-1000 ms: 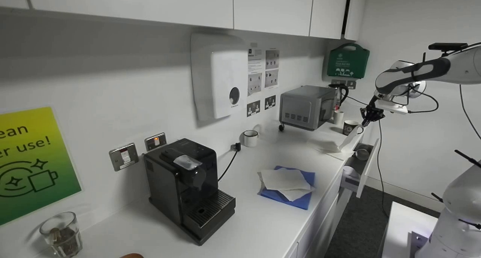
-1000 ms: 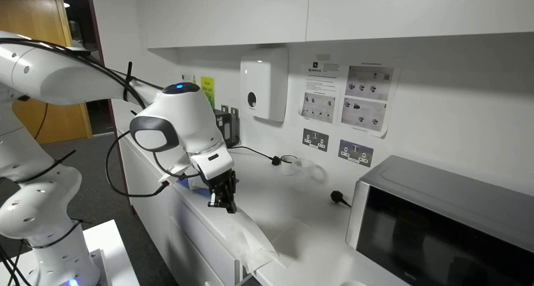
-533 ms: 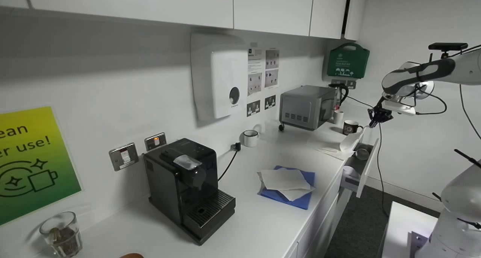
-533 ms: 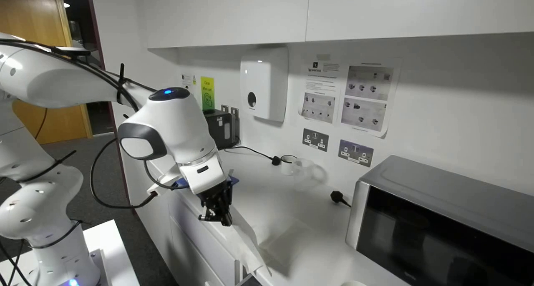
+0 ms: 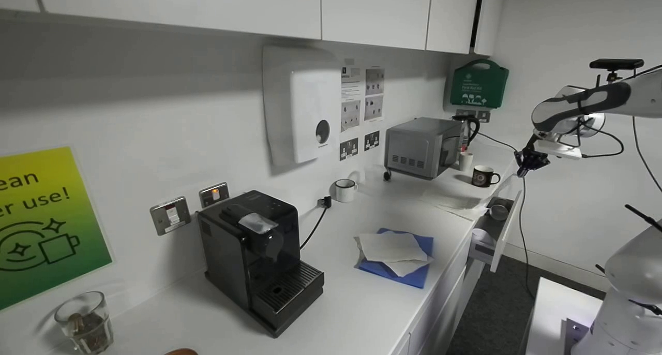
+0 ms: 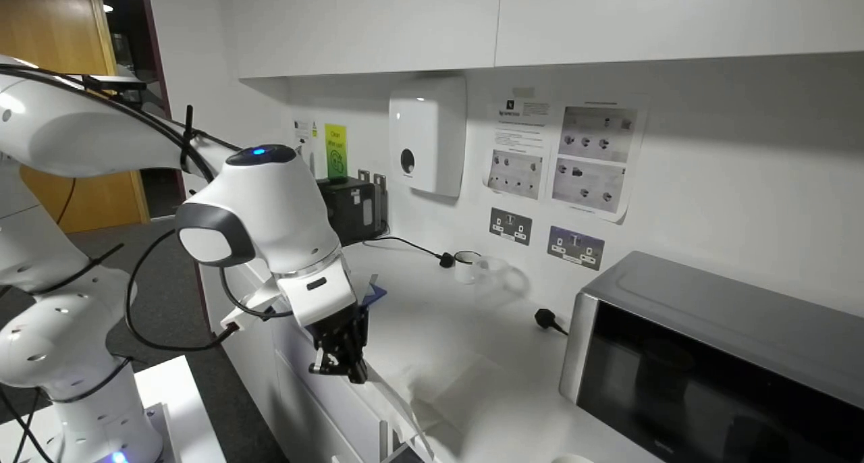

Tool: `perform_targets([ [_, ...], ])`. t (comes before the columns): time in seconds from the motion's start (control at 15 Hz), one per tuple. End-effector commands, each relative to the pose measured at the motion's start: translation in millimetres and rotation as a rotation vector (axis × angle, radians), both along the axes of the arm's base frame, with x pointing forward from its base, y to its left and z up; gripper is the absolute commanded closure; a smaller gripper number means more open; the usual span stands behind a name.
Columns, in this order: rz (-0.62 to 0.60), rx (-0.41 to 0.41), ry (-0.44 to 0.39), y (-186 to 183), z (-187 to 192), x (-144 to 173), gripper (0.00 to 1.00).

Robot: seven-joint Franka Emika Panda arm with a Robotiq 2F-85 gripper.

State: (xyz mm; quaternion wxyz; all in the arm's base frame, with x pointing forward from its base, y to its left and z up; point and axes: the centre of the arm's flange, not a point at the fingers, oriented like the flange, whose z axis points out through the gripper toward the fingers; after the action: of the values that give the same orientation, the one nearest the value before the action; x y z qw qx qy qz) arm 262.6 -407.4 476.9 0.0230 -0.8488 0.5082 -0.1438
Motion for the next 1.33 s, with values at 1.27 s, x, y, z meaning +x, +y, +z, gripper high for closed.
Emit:
perform_targets([
  [1.27, 0.271, -0.116, -0.048, 132.9, 17.0, 135.2, 1.0],
])
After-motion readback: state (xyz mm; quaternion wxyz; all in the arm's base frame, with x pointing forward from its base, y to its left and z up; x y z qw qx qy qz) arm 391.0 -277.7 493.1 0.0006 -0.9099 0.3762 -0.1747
